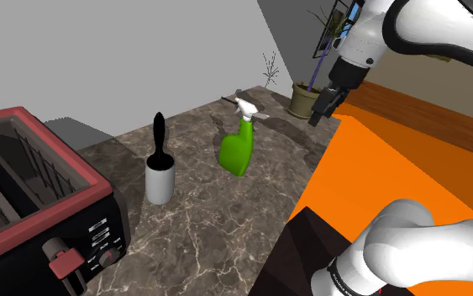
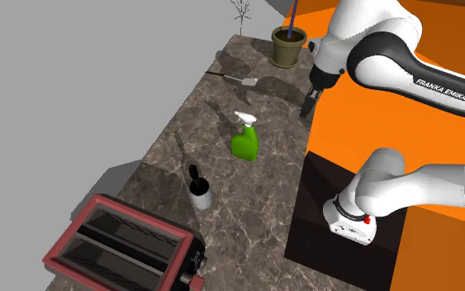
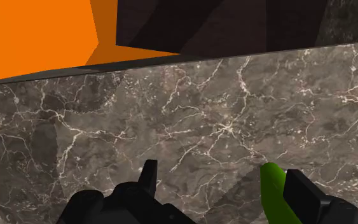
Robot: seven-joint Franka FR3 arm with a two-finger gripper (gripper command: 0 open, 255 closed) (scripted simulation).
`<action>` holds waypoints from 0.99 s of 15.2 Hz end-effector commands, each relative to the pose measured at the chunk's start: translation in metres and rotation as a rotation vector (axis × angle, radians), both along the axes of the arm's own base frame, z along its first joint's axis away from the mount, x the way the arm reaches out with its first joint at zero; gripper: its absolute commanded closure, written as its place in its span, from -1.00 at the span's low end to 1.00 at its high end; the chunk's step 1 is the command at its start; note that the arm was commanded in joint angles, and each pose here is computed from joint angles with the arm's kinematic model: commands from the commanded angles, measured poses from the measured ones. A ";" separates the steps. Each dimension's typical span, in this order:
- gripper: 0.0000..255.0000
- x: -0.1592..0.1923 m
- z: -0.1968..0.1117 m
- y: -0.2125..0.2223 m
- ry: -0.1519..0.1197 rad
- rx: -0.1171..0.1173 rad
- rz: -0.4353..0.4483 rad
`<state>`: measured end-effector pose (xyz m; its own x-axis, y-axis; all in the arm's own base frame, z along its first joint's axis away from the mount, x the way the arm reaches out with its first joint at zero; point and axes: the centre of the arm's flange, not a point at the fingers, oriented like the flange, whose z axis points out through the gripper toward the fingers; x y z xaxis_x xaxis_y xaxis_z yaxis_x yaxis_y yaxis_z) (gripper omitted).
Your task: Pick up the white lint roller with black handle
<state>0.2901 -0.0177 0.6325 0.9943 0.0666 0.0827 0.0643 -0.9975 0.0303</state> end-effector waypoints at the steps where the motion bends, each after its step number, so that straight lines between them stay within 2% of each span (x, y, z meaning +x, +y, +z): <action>1: -1.00 0.000 0.000 0.000 0.000 0.000 0.000; 15: -1.00 0.036 -0.059 0.147 -0.176 0.120 -0.016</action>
<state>0.3217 0.1174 0.5797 0.9682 0.0357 0.2476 0.0545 -0.9961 -0.0692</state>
